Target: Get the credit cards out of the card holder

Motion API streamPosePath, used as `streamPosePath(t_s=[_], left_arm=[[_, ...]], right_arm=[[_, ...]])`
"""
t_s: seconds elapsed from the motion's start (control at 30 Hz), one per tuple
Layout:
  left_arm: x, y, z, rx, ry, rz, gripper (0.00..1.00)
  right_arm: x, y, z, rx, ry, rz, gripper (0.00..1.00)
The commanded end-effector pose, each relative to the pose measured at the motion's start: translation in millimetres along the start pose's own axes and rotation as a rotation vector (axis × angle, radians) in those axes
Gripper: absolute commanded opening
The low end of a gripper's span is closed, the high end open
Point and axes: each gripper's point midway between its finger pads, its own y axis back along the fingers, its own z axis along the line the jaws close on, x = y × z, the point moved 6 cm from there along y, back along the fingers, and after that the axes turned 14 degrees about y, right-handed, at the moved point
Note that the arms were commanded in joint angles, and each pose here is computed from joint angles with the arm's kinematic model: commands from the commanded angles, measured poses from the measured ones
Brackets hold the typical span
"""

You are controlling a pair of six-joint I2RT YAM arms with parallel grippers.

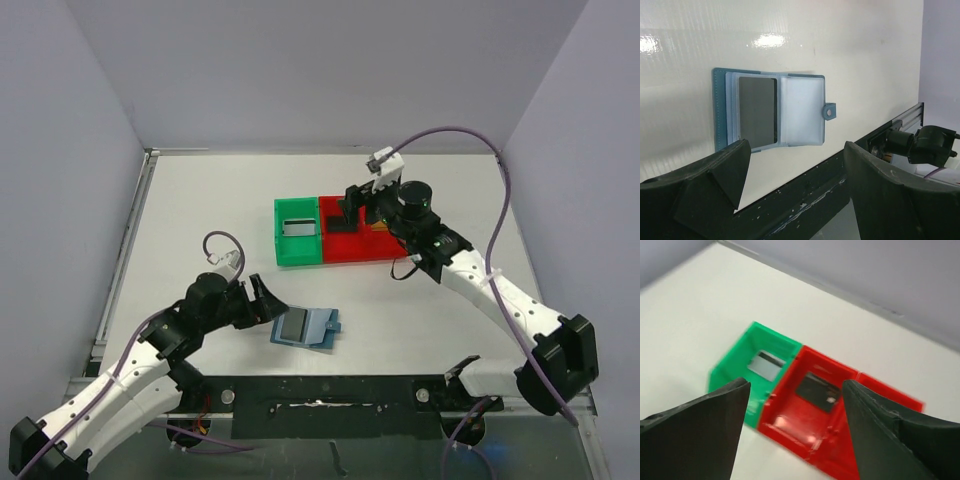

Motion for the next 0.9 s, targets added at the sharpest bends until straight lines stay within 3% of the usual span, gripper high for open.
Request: streamPosePath(t_s=[0.0,0.07,0.13,0.2,0.27,0.33,0.47,0.6,0.87], left_arm=[[-9,-6,-4,0.032,-0.035,-0.048,0.75],[-9,-10,-4,0.041,-0.034,-0.047,0.74],[-9,-13,-3,0.041,-0.029,-0.045,0.73],[-9,-16,-2,0.035,-0.022,-0.044,0.73],[-9,-18,0,0.03,-0.011,-0.041,0.73],[-6,-19,2,0.027,0.009,-0.033,0.66],[0,-17,6,0.047,0.039,-0.01,0.58],[0,-10,6,0.051,0.054,-0.026,0.56],[1,-4,17,0.04,0.078,-0.072,0.53]], right_arm=[[14,15,43,-0.083,-0.641,0.003,0.78],[18,24,58,-0.161,-0.799,-0.034,0.8],[25,33,72,-0.233,-0.92,-0.115,0.95],[36,42,83,-0.298,-0.995,-0.177,0.98],[43,40,92,-0.326,-1.005,-0.124,0.98],[47,31,105,-0.258,-0.956,0.033,0.98],[55,36,154,-0.091,-0.851,0.236,0.83],[62,50,193,-0.021,-0.847,0.209,0.64],[87,58,237,-0.121,-0.912,0.284,0.4]])
